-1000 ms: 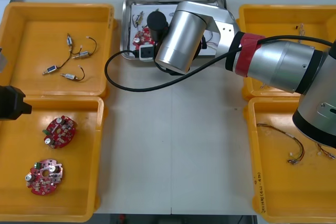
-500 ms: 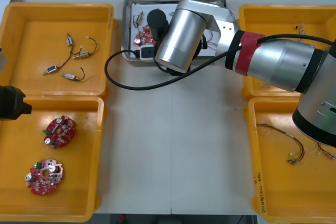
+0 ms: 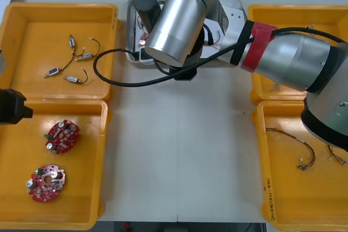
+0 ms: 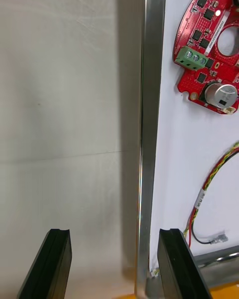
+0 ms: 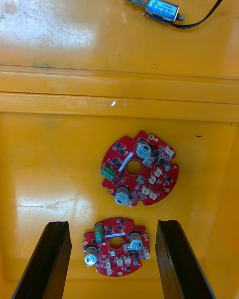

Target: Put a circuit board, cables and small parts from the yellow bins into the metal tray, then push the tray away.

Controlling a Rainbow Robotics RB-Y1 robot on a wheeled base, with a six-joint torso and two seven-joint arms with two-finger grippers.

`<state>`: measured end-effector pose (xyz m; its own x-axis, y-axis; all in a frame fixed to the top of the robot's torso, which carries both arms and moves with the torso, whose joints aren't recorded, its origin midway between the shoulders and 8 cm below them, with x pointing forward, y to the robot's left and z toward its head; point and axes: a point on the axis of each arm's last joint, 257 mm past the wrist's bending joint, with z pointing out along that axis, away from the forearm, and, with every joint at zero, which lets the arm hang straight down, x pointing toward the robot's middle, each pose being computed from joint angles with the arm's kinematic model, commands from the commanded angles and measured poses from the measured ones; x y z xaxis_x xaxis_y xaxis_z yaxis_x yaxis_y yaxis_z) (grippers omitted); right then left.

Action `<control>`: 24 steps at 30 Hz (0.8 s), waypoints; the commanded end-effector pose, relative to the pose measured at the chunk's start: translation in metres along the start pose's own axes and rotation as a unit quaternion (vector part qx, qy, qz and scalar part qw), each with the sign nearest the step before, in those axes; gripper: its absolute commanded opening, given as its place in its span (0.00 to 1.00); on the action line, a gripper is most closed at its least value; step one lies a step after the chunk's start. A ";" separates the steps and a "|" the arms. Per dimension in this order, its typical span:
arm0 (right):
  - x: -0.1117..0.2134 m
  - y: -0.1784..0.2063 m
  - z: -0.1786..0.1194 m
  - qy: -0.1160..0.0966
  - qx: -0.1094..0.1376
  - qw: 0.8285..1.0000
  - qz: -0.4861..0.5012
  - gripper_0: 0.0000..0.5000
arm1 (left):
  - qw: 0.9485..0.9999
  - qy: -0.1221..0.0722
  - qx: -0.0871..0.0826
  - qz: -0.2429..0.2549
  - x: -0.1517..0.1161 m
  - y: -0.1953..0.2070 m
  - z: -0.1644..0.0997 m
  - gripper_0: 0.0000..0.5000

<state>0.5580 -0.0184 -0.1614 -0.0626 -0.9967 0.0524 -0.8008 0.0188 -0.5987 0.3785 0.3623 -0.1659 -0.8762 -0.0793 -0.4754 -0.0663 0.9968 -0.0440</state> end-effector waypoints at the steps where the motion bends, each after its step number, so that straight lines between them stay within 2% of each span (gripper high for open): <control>1: -0.021 0.004 -0.039 -0.034 -0.014 0.999 0.021 1.00 | 0.999 -0.008 -0.022 0.038 0.000 0.016 -0.013 1.00; 5: -0.009 0.019 -0.055 -0.027 -0.034 0.997 0.066 1.00 | 0.999 -0.008 -0.022 0.038 0.000 0.016 -0.013 1.00; 9: 0.004 0.030 -0.072 -0.019 -0.036 0.994 0.101 1.00 | 0.999 -0.008 -0.022 0.038 0.000 0.016 -0.013 1.00; 11: 0.017 0.036 -0.081 -0.007 -0.033 0.992 0.125 1.00 | 0.999 -0.008 -0.022 0.038 0.000 0.016 -0.013 1.00; 12: 0.017 0.037 -0.083 -0.010 -0.032 0.991 0.132 1.00 | 0.999 -0.008 -0.022 0.038 0.000 0.016 -0.013 1.00; 16: 0.013 0.037 -0.095 -0.045 -0.022 0.982 0.181 1.00 | 0.999 -0.008 -0.022 0.038 0.000 0.016 -0.013 1.00; 20: 0.017 0.036 -0.105 -0.077 -0.027 0.968 0.236 1.00 | 0.999 -0.008 -0.022 0.038 0.000 0.016 -0.013 1.00; 24: 0.027 0.037 -0.111 -0.101 -0.034 0.952 0.288 1.00 | 0.999 -0.008 -0.022 0.038 0.000 0.016 -0.013 1.00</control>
<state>0.4620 -0.0256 -0.1062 -0.3486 -0.8747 -0.3366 -0.7431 0.4768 -0.4695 0.3784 0.3624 -0.1659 -0.8762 -0.0793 -0.4754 -0.0664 0.9968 -0.0439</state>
